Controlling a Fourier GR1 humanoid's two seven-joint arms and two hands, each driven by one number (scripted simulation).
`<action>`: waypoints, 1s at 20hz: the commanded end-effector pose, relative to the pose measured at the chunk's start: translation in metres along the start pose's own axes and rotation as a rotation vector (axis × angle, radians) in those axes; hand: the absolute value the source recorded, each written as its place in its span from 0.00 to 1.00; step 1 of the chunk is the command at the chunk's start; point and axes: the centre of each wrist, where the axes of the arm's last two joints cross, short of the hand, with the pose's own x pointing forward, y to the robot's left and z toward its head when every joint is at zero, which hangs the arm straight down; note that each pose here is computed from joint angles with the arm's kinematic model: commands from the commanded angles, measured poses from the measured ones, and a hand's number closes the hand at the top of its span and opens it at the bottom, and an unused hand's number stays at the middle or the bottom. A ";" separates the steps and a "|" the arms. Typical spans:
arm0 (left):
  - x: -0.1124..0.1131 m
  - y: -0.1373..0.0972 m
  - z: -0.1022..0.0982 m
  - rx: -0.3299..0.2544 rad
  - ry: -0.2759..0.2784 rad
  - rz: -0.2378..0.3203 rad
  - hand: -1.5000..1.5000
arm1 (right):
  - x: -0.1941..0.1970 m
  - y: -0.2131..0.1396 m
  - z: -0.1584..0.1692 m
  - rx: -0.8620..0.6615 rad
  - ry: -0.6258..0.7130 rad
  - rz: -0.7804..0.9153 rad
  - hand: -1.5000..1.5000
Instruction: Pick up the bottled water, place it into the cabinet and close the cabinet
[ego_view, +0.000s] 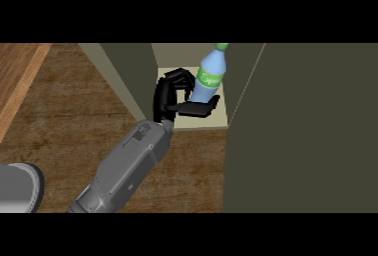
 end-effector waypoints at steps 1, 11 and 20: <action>0.004 -0.004 -0.017 0.069 0.037 -0.029 1.00 | 0.019 -0.002 -0.003 0.026 -0.028 -0.046 0.00; -0.004 0.019 -0.046 0.147 0.078 -0.304 1.00 | 0.016 -0.005 -0.007 0.046 -0.067 -0.037 0.00; 0.002 0.031 -0.057 0.265 0.054 -0.289 1.00 | 0.015 -0.007 -0.002 0.045 -0.058 -0.053 0.00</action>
